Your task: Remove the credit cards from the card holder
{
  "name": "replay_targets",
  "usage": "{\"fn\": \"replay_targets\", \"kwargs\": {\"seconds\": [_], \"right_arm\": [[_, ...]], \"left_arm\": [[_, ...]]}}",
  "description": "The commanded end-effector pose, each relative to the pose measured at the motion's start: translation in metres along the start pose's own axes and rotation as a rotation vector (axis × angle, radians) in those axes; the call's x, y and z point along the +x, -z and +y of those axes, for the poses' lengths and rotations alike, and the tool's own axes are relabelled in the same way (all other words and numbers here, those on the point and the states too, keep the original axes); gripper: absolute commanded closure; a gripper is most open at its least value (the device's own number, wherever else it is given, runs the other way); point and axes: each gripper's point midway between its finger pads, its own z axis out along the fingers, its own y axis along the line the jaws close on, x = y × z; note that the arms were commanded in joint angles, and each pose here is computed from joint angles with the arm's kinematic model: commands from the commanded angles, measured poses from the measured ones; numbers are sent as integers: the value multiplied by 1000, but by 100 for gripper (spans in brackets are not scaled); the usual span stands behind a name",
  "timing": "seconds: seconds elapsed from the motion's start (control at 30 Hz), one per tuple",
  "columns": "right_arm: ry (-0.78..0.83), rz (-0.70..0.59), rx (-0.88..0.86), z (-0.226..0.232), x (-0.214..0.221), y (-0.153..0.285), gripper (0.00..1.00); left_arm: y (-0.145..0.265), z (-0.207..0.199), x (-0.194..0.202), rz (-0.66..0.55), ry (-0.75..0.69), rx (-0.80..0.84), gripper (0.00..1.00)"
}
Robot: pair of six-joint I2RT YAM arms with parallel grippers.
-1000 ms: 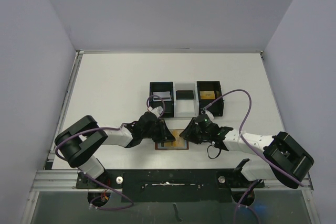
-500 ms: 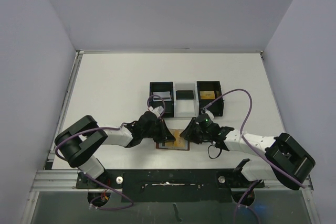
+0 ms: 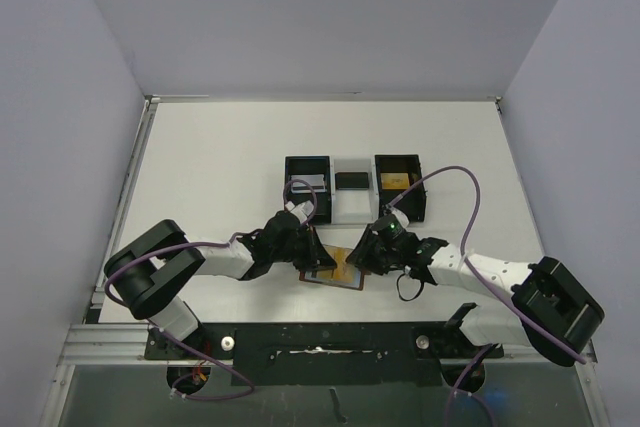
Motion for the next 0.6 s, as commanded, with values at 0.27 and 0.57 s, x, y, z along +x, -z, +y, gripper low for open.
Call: {"fn": "replay_targets", "kwargs": {"seconds": [0.27, 0.57], "right_arm": [[16, -11, 48, -3, -5, 1, 70], [1, 4, 25, 0, -2, -5, 75]], "left_arm": [[-3, -31, -7, 0, -25, 118, 100], [-7, -41, -1, 36, -1, 193, 92]]}}
